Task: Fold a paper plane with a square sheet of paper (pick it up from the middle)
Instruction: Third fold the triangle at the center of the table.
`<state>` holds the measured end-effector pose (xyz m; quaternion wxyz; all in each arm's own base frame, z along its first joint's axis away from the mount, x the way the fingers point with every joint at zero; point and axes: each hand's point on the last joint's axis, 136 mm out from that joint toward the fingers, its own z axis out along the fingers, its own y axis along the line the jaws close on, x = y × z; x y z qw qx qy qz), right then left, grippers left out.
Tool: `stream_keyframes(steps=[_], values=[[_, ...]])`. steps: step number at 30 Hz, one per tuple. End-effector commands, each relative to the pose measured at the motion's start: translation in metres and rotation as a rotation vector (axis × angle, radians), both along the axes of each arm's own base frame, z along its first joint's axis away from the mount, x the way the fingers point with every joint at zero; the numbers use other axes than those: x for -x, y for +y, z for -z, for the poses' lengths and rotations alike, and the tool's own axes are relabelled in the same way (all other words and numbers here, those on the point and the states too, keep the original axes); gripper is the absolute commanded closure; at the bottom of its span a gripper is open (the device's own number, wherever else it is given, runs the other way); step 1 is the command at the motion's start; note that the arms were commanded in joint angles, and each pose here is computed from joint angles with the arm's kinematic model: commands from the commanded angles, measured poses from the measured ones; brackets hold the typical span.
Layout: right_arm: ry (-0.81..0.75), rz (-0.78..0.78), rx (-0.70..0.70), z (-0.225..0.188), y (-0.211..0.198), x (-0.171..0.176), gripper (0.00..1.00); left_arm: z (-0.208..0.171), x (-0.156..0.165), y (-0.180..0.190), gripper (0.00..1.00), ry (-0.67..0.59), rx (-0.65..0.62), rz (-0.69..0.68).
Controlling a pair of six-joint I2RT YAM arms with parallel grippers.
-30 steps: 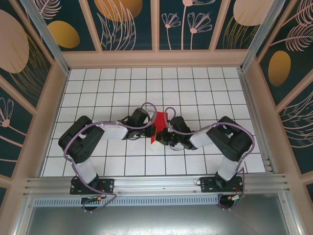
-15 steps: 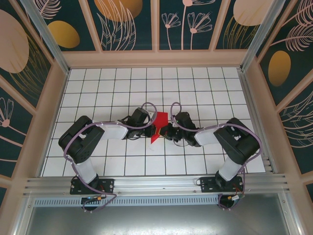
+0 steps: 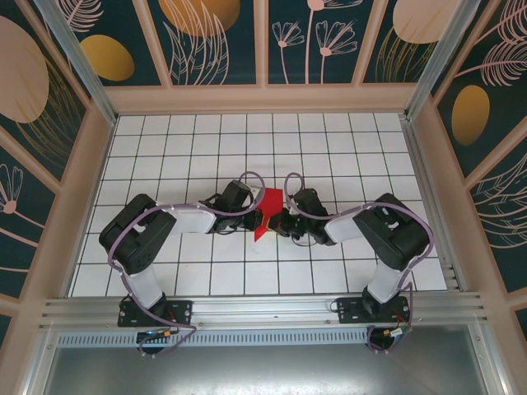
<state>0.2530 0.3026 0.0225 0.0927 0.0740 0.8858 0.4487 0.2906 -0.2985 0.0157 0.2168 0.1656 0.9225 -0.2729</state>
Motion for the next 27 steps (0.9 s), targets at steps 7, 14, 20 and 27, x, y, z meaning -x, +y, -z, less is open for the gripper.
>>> stream_keyframes(steps=[7, 14, 20, 27], values=[[-0.033, -0.007, 0.037, -0.007, -0.004, -0.006, 1.0, 0.024, 0.012, 0.012, 1.0, 0.068, -0.075, 0.018], [-0.096, 0.014, -0.022, -0.036, -0.01, -0.026, 1.0, 0.024, 0.011, 0.011, 1.0, 0.068, -0.075, 0.023], [-0.076, 0.003, -0.036, -0.028, -0.004, -0.032, 1.0, 0.025, 0.011, 0.009, 1.0, 0.072, -0.073, 0.026], [-0.021, 0.039, 0.059, 0.009, -0.019, -0.027, 1.0, 0.025, 0.012, 0.01, 1.0, 0.074, -0.076, 0.028]])
